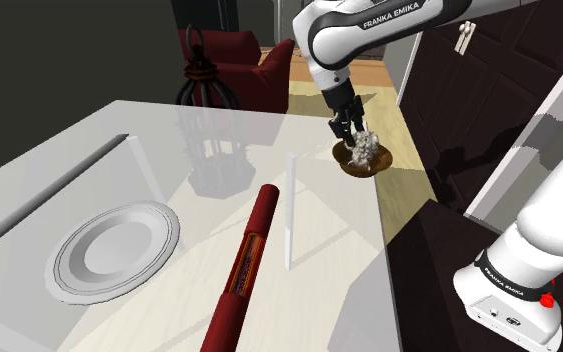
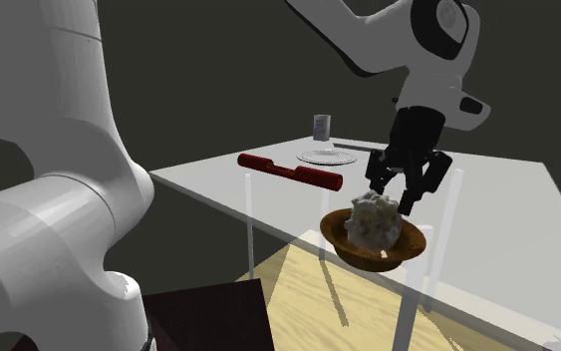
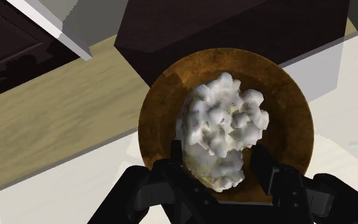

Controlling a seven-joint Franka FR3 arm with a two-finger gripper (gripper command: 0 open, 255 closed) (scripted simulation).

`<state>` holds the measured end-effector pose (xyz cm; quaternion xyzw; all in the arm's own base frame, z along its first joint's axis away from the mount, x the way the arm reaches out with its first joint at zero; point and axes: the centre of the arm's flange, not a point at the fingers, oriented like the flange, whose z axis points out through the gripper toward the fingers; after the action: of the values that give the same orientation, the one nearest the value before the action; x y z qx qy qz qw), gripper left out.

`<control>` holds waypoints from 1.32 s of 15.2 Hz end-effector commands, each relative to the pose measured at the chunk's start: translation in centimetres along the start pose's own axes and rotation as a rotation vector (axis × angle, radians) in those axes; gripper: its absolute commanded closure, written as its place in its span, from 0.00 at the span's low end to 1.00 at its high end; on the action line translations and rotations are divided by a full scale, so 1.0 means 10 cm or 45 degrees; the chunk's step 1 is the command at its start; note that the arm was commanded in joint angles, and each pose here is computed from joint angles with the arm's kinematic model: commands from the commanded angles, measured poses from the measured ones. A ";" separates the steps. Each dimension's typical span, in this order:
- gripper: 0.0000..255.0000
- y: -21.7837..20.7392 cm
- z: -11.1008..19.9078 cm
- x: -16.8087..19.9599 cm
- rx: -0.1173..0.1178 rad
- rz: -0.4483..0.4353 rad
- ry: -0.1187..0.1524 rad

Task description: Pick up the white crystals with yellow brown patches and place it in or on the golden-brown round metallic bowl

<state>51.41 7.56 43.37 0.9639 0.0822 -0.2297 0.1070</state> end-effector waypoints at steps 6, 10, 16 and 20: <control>0.00 0.00 0.00 0.00 0.000 0.000 0.000; 0.00 0.00 -0.13 0.00 0.000 0.000 0.000; 0.00 0.00 -0.50 0.00 0.000 0.000 0.000; 0.00 0.00 -0.50 0.00 0.000 0.000 0.000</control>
<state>53.53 8.76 47.69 0.9639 0.0823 -0.2297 0.1069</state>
